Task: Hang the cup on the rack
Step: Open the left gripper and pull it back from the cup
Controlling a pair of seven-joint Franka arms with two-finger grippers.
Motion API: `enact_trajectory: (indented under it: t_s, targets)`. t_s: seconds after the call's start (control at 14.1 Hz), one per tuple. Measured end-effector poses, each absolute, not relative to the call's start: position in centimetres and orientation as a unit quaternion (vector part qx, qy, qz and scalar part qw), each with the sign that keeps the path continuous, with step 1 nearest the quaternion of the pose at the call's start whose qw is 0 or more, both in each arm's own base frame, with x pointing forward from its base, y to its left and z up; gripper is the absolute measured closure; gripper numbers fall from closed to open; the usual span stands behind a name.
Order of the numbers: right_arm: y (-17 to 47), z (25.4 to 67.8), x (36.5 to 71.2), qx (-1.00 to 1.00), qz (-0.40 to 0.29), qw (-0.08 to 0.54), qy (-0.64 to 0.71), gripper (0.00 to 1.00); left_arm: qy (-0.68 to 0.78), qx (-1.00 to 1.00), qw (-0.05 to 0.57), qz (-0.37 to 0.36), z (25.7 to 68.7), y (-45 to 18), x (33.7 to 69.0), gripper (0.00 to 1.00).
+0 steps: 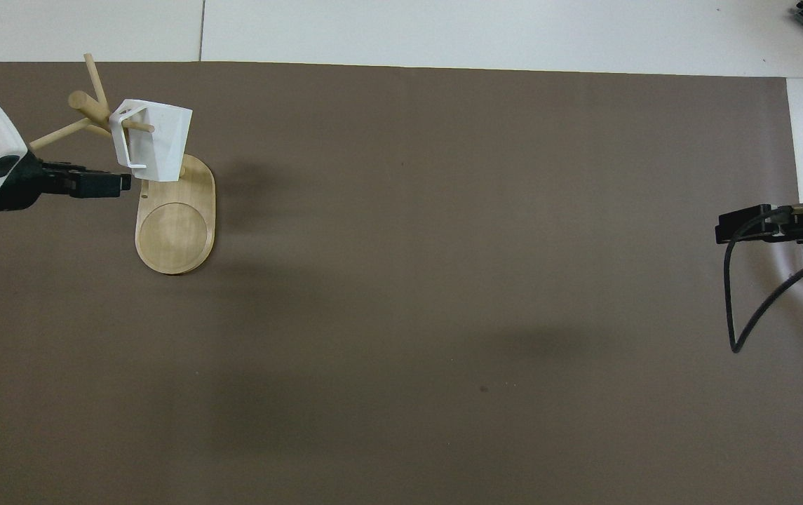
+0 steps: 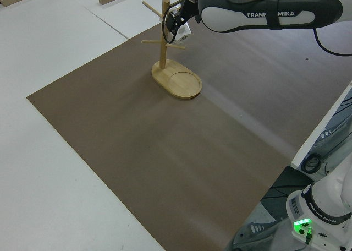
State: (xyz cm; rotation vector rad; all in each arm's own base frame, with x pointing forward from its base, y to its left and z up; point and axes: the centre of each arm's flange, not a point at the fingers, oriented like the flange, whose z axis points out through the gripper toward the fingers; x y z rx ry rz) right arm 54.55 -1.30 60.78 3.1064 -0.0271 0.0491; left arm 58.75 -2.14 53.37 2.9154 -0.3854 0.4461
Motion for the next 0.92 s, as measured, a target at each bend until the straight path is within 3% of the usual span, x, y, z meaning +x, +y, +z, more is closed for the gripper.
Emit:
enact_trajectory:
  t_s: [0.49,0.92]
  targets:
    - [-1.3,60.8,54.6,1.000,0.016,0.017,-0.009,0.00,-0.167,0.984,-0.013,0.056,62.5,-1.7,55.6,0.00]
    - [-1.3,60.8,54.6,1.000,0.016,0.017,-0.009,0.00,-0.175,0.984,-0.014,0.020,63.3,-2.8,54.8,0.00]
